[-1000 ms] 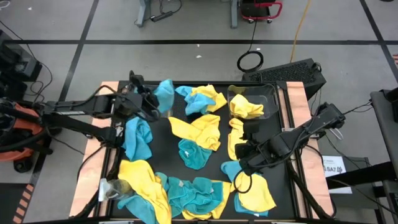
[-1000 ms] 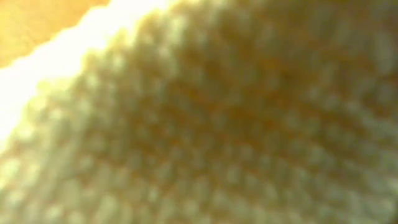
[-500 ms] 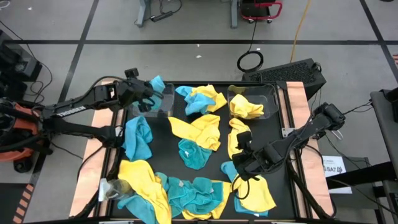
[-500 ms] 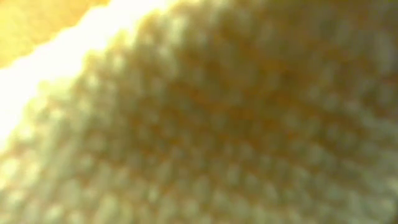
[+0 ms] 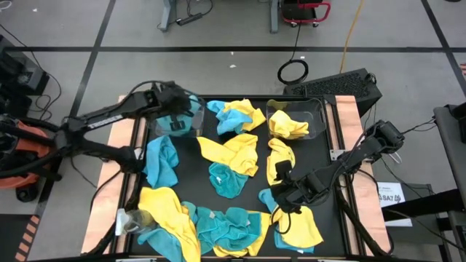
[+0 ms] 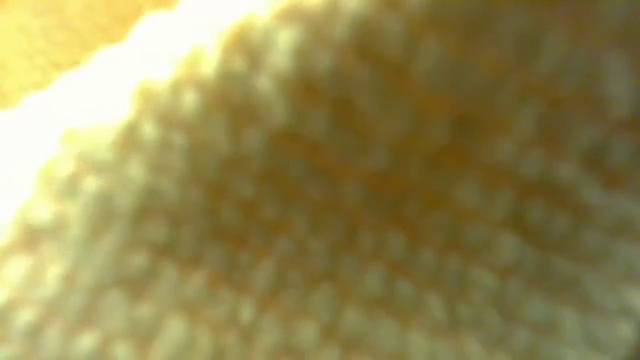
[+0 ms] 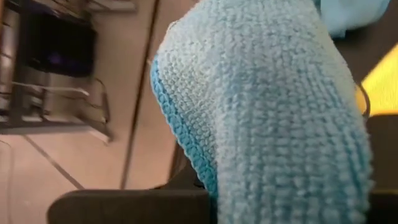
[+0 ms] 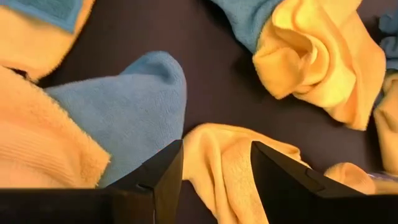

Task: Sort microfiber towel by color & place in baskets
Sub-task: Put the blue microfiber cloth into the left transparent bin

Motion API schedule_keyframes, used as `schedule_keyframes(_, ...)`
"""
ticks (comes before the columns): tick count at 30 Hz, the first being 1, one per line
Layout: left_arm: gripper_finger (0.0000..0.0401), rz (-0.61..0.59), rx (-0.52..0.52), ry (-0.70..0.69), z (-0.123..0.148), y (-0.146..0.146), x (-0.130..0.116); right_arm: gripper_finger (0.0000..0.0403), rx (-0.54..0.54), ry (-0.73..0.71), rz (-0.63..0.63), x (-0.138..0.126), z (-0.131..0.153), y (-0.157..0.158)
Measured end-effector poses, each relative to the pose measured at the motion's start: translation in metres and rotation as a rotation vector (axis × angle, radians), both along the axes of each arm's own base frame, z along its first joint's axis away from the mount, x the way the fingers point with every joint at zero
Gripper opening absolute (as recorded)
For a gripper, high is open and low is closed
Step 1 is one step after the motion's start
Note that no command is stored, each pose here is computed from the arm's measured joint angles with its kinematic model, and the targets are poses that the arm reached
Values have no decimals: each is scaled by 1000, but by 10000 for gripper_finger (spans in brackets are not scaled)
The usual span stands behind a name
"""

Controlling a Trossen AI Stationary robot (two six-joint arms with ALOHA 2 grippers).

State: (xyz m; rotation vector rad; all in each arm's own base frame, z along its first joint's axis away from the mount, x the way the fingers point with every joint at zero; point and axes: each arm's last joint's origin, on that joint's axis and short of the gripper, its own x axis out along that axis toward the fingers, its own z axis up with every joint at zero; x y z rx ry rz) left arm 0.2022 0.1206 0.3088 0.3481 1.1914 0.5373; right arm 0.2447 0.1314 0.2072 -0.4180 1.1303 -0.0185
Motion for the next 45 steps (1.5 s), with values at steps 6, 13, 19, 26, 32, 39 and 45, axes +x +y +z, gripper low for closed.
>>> schedule_keyframes(6,12,57,-139,120,-33,20,12,180,26,-24,29,-1,1,8)
schedule_keyframes(13,13,137,-251,220,-67,40,21,180,35,-37,48,-4,1,15)
schedule_keyframes(19,13,197,-330,298,-94,54,24,180,47,-43,34,-5,1,17)
schedule_keyframes(26,13,230,-406,336,-116,66,22,180,56,-47,33,-7,1,21)
schedule_keyframes(32,13,277,-490,338,-140,68,8,180,56,-47,37,-9,1,23)
schedule_keyframes(39,13,312,-548,281,-149,70,0,180,51,-55,44,-8,2,23)
schedule_keyframes(45,56,309,-529,215,-149,73,4,180,41,-66,33,-8,2,22)
